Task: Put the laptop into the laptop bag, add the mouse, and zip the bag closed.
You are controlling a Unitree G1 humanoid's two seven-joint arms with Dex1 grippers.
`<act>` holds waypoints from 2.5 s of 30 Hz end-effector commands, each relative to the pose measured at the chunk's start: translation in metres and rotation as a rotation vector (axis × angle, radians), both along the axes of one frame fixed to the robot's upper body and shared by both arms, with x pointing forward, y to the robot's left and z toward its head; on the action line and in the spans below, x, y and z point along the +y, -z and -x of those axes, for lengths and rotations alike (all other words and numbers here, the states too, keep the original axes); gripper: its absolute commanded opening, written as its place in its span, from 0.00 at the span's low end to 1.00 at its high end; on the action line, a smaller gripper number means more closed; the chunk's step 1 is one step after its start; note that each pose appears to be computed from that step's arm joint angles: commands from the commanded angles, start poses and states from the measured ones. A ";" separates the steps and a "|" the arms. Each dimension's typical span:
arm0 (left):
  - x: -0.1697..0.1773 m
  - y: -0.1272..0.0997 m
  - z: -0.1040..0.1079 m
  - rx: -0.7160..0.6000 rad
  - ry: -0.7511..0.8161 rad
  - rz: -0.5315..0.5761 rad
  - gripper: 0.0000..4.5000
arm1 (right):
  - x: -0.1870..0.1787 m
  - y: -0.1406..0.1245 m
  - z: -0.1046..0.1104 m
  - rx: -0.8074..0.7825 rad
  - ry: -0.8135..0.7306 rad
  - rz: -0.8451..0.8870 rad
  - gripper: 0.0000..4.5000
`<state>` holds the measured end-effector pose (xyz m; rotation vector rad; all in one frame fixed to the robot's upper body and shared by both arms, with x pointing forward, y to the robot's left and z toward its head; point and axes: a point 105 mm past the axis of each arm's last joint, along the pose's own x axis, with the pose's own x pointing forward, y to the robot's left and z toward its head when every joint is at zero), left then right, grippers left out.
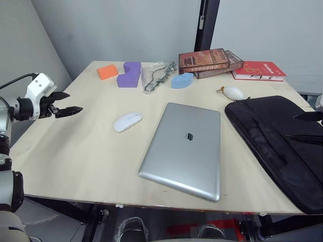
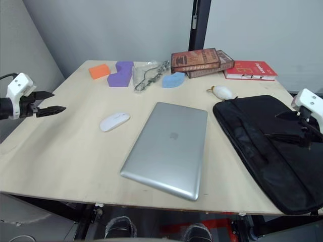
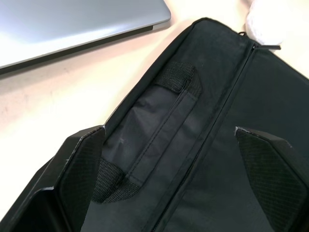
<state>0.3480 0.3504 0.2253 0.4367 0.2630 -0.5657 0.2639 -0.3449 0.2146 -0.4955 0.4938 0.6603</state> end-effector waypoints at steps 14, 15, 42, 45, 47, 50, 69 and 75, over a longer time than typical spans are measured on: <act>0.001 -0.012 0.000 -0.025 0.007 -0.013 1.00 | -0.006 -0.014 0.005 -0.058 -0.005 0.036 1.00; 0.001 -0.012 0.001 -0.025 0.005 -0.009 1.00 | -0.006 -0.015 0.005 -0.059 -0.006 0.036 1.00; -0.109 0.001 0.046 0.597 0.370 0.535 1.00 | 0.080 0.000 -0.018 -0.142 -0.165 0.056 0.43; -0.133 0.010 0.046 0.682 0.421 0.604 1.00 | 0.090 0.012 -0.020 -0.124 -0.196 0.113 0.20; -0.143 0.020 0.041 0.721 0.412 0.627 1.00 | 0.096 0.018 -0.022 -0.122 -0.206 0.132 0.04; -0.149 0.041 0.038 0.784 0.383 0.616 1.00 | 0.106 0.026 -0.024 -0.119 -0.215 0.128 0.01; -0.204 0.113 -0.010 0.896 0.246 0.635 1.00 | 0.123 0.104 -0.044 -0.031 -0.164 0.134 0.01; -0.226 0.116 -0.009 0.966 0.287 0.676 1.00 | 0.139 0.121 -0.055 -0.018 -0.183 0.092 0.01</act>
